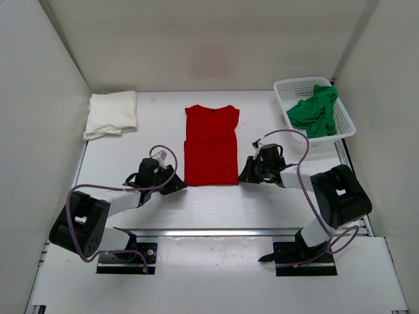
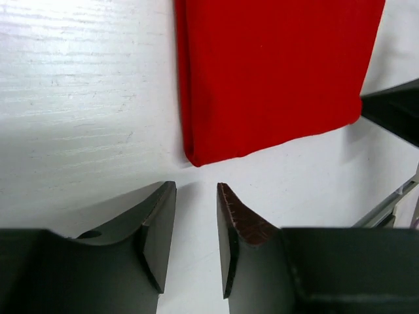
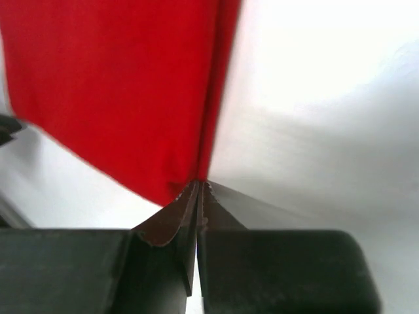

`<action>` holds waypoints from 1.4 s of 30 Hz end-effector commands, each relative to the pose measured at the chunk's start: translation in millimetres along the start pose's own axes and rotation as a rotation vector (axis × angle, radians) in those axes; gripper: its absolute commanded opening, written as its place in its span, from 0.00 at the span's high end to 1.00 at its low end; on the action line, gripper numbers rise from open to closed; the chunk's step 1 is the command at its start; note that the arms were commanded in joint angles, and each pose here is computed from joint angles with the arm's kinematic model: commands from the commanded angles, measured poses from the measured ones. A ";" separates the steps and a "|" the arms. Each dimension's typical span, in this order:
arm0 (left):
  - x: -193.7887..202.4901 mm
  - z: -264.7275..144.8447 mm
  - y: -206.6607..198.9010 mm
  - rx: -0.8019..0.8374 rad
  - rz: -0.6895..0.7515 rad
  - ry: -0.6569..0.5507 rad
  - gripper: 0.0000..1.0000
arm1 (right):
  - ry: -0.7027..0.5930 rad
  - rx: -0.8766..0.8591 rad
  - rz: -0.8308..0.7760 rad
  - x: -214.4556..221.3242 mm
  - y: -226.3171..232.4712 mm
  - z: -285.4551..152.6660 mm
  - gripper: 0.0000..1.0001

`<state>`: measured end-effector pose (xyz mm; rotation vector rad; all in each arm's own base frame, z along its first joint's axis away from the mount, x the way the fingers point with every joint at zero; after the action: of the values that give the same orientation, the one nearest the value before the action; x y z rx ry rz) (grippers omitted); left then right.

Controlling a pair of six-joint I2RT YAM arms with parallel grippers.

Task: Fold and stack the t-shirts
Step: Grab one side of the 2/3 rectangular tshirt with both arms

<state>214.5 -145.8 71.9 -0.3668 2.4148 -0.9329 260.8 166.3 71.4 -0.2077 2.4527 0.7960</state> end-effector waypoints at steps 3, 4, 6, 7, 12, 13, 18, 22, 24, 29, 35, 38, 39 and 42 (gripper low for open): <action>4.5 2.0 8.4 -0.018 0.011 0.019 0.51 | -0.058 -0.054 -0.006 0.1 0.1 -5.5 1.00; 4.8 2.1 7.4 -0.014 0.000 0.023 0.48 | -0.066 -0.044 -0.004 0.2 0.8 -9.8 1.00; 5.2 3.3 6.2 -0.003 -0.007 0.021 0.44 | -0.090 -0.037 -0.026 -1.1 1.1 -16.0 0.96; 4.7 4.2 4.4 0.003 -0.005 0.022 0.43 | -0.104 -0.040 -0.034 -1.2 3.5 -20.1 0.90; 5.1 11.0 4.3 -0.011 -0.003 0.026 0.49 | -0.082 -0.085 -0.021 5.8 8.6 -22.9 0.62; 5.4 12.3 5.5 -0.015 -0.007 0.030 0.53 | -0.058 -0.095 -0.020 10.6 9.8 -20.3 0.57; 0.7 17.6 3.8 -0.012 -0.009 0.010 0.62 | -0.010 -0.129 0.021 17.8 4.8 -2.6 0.53; 0.7 21.2 0.1 -0.004 -0.006 0.020 0.76 | -0.004 -0.156 0.038 9.6 4.5 6.0 0.75; 0.3 21.8 -1.8 0.006 -0.013 0.018 0.84 | -0.003 -0.148 0.041 9.1 6.1 8.9 0.89; 2.7 14.3 -6.4 0.012 -0.023 0.021 1.00 | -0.021 -0.142 0.029 17.1 14.6 -3.2 1.00; 25.9 -16.2 9.2 -0.038 0.014 0.038 1.00 | 0.028 -0.123 -0.009 65.5 29.3 -25.5 1.00; 40.3 -33.6 17.4 -0.036 0.022 0.029 1.00 | 0.059 -0.113 -0.018 90.3 36.4 -35.6 1.00; 48.6 -40.0 18.8 -0.030 0.023 0.046 1.00 | 0.068 -0.094 -0.011 100.6 35.1 -41.2 1.00; 64.5 -53.8 21.3 -0.022 0.017 0.052 1.00 | 0.067 -0.106 -0.004 118.6 41.1 -52.8 1.00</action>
<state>151.5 -136.2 75.4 -0.3098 2.4107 -0.9686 139.7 179.3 67.5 -0.3586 2.4420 0.9840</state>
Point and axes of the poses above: each gripper's point midway between its finger pads, its own z axis out along the fingers, its own y axis along the line the jaws close on, x = y × z, the point moved 7 cm from there along -z, back along the fingers, and after that the axes turned 7 degrees about -z, right-handed, at the moved point
